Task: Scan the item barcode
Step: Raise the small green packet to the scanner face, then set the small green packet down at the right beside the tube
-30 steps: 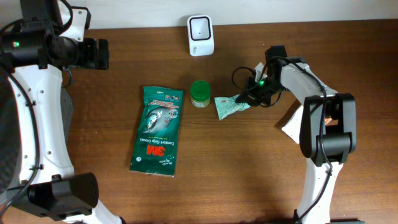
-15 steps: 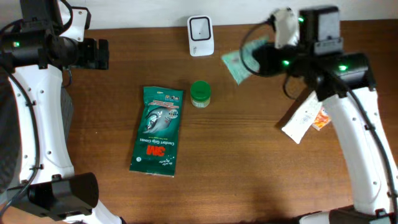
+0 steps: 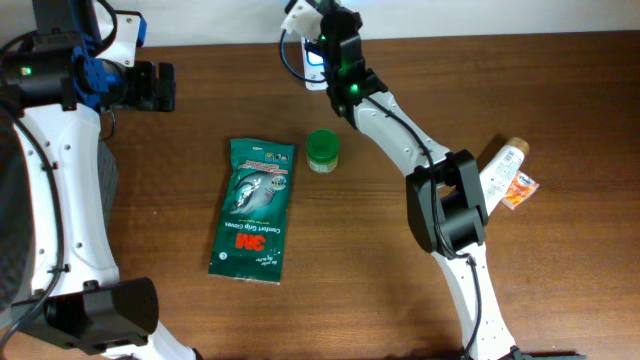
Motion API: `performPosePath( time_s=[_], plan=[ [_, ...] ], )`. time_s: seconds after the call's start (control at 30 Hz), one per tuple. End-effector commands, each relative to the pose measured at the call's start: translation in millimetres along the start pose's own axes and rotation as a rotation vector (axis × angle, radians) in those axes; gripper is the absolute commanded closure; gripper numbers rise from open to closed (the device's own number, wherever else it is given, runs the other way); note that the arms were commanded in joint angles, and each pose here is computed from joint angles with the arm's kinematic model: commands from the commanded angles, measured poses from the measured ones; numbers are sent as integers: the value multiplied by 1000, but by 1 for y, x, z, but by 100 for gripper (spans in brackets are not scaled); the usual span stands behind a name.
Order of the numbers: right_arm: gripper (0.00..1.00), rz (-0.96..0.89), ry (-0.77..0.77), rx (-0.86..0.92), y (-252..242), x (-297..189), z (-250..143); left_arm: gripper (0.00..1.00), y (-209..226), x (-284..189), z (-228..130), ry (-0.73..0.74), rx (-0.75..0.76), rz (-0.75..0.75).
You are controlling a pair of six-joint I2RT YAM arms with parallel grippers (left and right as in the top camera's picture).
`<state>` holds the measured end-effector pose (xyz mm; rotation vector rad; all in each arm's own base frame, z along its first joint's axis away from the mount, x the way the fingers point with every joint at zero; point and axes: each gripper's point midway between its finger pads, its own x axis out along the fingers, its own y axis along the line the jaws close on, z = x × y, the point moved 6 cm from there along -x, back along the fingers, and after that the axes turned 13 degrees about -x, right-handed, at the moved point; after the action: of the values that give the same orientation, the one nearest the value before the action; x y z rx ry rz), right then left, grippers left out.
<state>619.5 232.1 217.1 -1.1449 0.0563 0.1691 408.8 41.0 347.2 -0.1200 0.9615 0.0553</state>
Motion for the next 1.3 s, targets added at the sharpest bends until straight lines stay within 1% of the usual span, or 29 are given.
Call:
performPosePath(
  time_s=[0.0, 0.1, 0.33, 0.37, 0.4, 0.43, 0.5, 0.53, 0.57, 0.6, 0.63, 0.67, 0.7, 0.77, 0.8, 0.87, 0.9, 0.93, 0.97, 1.0, 1.1, 1.17, 1.2, 1.27],
  plan=[
    [96, 4, -17, -5, -4, 6, -8, 1, 2, -4, 1, -10, 11, -4],
    [96, 89, -23, -23, 10, 5, -10, 1, 2, -4, 1, -10, 11, -4],
    [96, 71, -51, -19, 9, 3, 0, 1, 2, -4, 1, -10, 11, -4],
    [96, 60, -56, 16, 0, 1, 4, 1, 2, -4, 1, -10, 11, -4],
    [96, 37, -63, 207, -21, -6, 9, 1, 2, -4, 1, -10, 11, -4],
    [96, 17, -66, 299, -41, -11, 10, 1, 2, -4, 1, -10, 11, -4],
    [96, -10, -69, 334, -85, -31, 16, 1, 2, -4, 1, -10, 11, -4],
    [96, 23, -56, 470, -115, -56, 24, 1, 2, -4, 1, -10, 11, -4],
    [96, 126, -60, 553, -128, -80, 32, 1, 2, -4, 1, -10, 11, -4],
    [96, 237, -14, 651, -142, -115, 35, 1, 2, -4, 1, -10, 11, -4],
    [96, 300, 66, 680, -154, -149, 29, 1, 2, -4, 1, -10, 11, -4],
    [96, 341, 133, 694, -163, -176, 20, 1, 2, -4, 1, -10, 11, -4],
    [96, 382, 230, 748, -175, -210, 3, 1, 2, -4, 1, -10, 11, -4],
    [96, 405, 377, 848, -184, -244, -25, 1, 2, -4, 1, -10, 11, -4],
    [96, 454, 527, 908, -181, -265, -57, 1, 2, -4, 1, -10, 11, -4],
    [96, 588, 845, 966, -152, -279, -123, 1, 2, -4, 1, -10, 11, -4],
    [96, 619, 920, 982, -140, -277, -142, 1, 2, -4, 1, -10, 11, -4],
    [96, 667, 1045, 998, -112, -269, -174, 1, 2, -4, 1, -10, 11, -4],
    [96, 702, 1128, 1003, -89, -264, -199, 1, 2, -4, 1, -10, 11, -4],
    [96, 717, 1183, 1015, -69, -258, -220, 1, 2, -4, 1, -10, 11, -4],
    [96, 675, 1232, 1067, -16, -239, -279, 1, 2, -4, 1, -10, 11, -4],
    [95, 646, 1239, 1092, 4, -235, -304, 1, 2, -4, 1, -10, 11, -4],
    [95, 638, 1260, 1096, 10, -236, -314, 1, 2, -4, 1, -10, 11, -4],
    [91, 615, 1329, 1084, 15, -243, -333, 1, 2, -4, 1, -10, 11, -4]
  ],
)
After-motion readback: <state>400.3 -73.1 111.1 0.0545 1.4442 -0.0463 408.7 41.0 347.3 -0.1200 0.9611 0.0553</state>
